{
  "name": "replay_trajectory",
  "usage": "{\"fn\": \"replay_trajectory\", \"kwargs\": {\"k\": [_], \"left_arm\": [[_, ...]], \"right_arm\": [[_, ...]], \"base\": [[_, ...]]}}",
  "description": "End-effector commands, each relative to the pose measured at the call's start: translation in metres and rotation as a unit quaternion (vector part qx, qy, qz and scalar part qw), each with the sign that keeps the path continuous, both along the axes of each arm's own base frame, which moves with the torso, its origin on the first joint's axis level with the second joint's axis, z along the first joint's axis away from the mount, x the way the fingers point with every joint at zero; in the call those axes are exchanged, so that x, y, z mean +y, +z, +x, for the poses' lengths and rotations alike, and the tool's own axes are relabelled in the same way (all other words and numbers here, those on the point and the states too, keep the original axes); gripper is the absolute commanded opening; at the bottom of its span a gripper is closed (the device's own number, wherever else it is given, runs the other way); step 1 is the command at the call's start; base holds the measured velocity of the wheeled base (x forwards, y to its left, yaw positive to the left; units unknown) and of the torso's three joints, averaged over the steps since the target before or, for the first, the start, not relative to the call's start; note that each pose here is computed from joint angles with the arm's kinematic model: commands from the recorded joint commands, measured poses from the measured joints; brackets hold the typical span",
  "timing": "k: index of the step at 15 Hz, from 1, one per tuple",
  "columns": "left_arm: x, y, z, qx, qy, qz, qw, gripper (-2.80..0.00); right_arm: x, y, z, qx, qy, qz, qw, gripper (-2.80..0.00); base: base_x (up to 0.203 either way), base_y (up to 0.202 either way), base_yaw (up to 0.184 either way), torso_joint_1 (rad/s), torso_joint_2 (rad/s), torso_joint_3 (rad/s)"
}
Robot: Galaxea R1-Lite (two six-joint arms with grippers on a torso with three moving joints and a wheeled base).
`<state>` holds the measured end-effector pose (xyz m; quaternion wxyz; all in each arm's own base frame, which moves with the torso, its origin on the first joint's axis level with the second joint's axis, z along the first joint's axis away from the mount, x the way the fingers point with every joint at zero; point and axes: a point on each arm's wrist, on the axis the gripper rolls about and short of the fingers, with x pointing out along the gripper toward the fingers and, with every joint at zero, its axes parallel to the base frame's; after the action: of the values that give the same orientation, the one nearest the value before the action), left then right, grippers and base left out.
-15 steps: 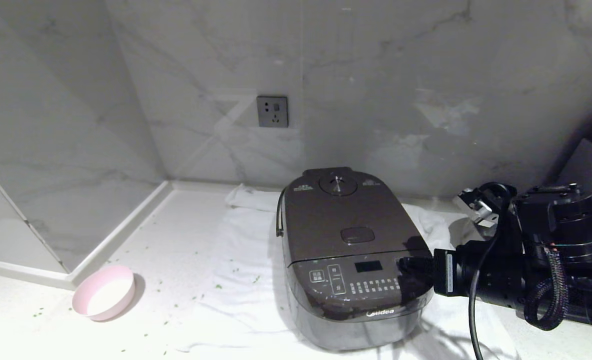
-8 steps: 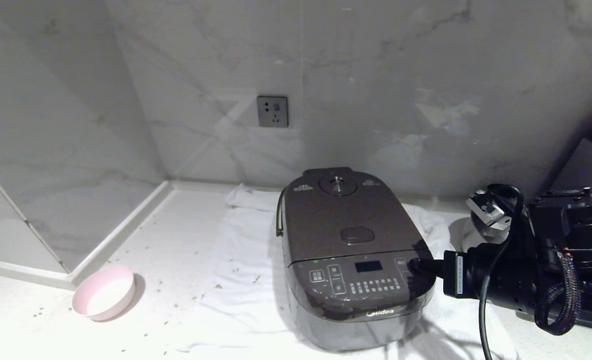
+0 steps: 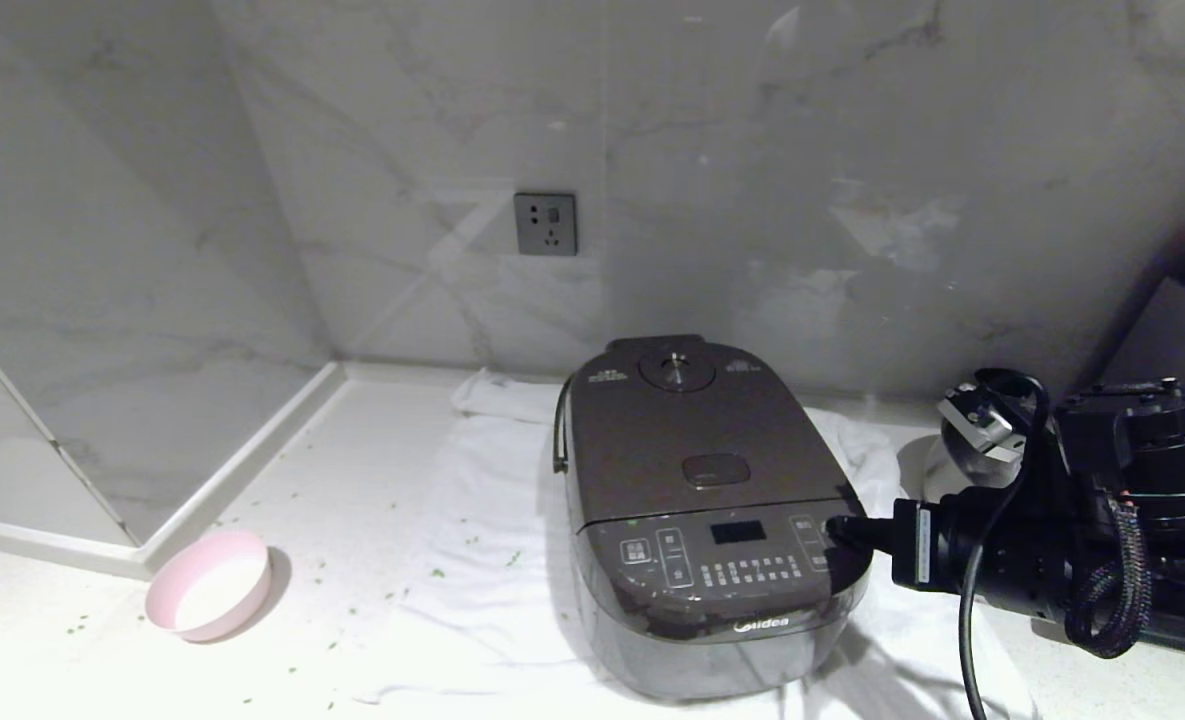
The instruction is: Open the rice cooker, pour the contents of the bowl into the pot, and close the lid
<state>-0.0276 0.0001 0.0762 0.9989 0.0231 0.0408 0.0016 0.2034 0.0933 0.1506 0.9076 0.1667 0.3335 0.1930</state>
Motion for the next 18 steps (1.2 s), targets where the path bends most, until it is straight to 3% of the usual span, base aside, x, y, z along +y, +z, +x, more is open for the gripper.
{"fn": "replay_trajectory", "kwargs": {"k": [1,7,9,11,15,18], "left_arm": [[0.0,0.0,0.0,0.001,0.001,0.0,1.0,-2.8],[0.0,0.0,0.0,0.001,0.001,-0.002,1.0,-2.8],[0.0,0.0,0.0,0.001,0.001,-0.002,1.0,-2.8],[0.0,0.0,0.0,0.001,0.0,-0.002,1.0,-2.8],[0.0,0.0,0.0,0.001,0.0,-0.001,1.0,-2.8],[0.0,0.0,0.0,0.001,-0.002,0.005,1.0,-2.8]], "right_arm": [[0.0,-0.004,0.001,0.012,0.007,0.004,1.0,-2.8],[0.001,-0.004,0.0,0.016,0.02,0.013,1.0,-2.8],[-0.002,0.008,-0.004,-0.011,0.015,0.017,1.0,-2.8],[-0.009,0.029,-0.017,-0.066,-0.011,0.018,0.998,-2.8],[-0.032,0.06,-0.043,-0.178,-0.073,-0.037,0.981,-2.8],[-0.06,0.071,-0.055,-0.22,-0.181,-0.083,0.955,-2.8]], "base": [[0.0,0.0,0.0,0.0,0.0,0.0],[0.0,0.0,0.0,0.0,0.0,0.0],[0.0,0.0,0.0,0.0,0.0,0.0],[0.0,0.0,0.0,0.0,0.0,0.0],[0.0,0.0,0.0,0.0,0.0,0.0],[0.0,0.0,0.0,0.0,0.0,0.0]]}}
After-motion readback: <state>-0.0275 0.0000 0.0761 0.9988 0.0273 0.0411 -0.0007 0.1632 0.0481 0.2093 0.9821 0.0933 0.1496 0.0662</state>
